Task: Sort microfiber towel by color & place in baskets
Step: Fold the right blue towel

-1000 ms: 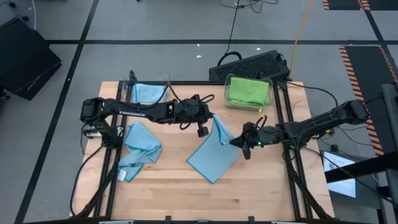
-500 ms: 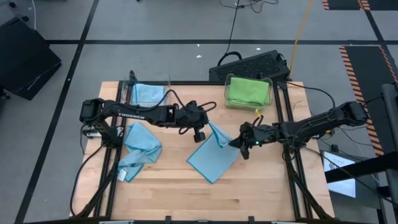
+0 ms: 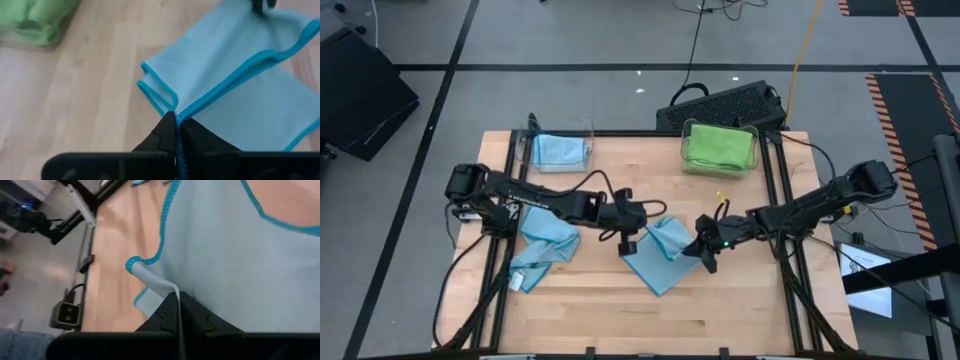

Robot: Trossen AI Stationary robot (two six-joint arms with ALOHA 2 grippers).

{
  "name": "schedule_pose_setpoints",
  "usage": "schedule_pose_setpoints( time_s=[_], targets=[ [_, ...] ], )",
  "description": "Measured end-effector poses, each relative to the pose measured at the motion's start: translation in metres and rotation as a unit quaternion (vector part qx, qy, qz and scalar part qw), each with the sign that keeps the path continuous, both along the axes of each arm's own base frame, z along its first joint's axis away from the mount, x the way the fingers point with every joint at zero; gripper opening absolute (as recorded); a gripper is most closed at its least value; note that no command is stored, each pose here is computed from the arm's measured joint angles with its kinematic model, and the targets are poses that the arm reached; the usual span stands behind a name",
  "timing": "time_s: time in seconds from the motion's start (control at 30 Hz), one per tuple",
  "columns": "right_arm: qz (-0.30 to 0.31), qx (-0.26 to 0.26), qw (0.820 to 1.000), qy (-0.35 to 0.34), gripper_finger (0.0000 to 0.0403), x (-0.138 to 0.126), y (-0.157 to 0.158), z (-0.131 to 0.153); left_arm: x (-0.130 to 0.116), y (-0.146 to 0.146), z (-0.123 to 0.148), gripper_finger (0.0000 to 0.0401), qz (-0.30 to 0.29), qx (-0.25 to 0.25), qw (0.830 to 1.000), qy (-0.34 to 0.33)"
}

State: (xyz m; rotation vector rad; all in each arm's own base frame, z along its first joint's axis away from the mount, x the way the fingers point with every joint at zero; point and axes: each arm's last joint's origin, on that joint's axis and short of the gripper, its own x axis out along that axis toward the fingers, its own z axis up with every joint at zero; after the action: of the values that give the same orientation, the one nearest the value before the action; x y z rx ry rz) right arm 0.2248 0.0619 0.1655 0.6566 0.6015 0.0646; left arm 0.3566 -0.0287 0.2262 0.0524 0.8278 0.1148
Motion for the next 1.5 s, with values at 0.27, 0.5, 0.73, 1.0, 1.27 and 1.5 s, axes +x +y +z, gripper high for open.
schedule_pose_setpoints(
  time_s=[0.27,0.5,0.73,1.0,1.27,1.5],
  targets=[
    [0.022,0.013,1.0,0.016,0.0,0.009,0.009,-0.018,-0.009,-0.008,-0.021,0.0012,-0.013,-0.002,1.0,0.011],
    [0.024,0.024,0.999,0.001,0.0,0.017,0.012,-0.025,-0.011,-0.011,-0.024,0.0006,-0.01,-0.002,1.0,0.016],
    [0.052,0.045,0.998,0.008,0.0011,0.019,0.015,-0.031,-0.014,-0.025,-0.025,0.001,-0.039,0.004,0.999,0.025],
    [0.071,0.049,0.996,0.002,0.0026,0.017,0.023,-0.031,-0.014,-0.029,-0.025,0.0038,-0.052,-0.022,0.998,0.027],
    [0.079,0.075,0.994,-0.01,0.0099,0.016,0.033,-0.027,-0.016,-0.036,-0.025,0.0101,-0.05,-0.033,0.998,0.028],
    [0.071,0.115,0.991,0.005,0.0193,0.013,0.04,-0.025,-0.019,-0.044,-0.027,0.0135,-0.052,-0.056,0.996,0.042]
  ],
)
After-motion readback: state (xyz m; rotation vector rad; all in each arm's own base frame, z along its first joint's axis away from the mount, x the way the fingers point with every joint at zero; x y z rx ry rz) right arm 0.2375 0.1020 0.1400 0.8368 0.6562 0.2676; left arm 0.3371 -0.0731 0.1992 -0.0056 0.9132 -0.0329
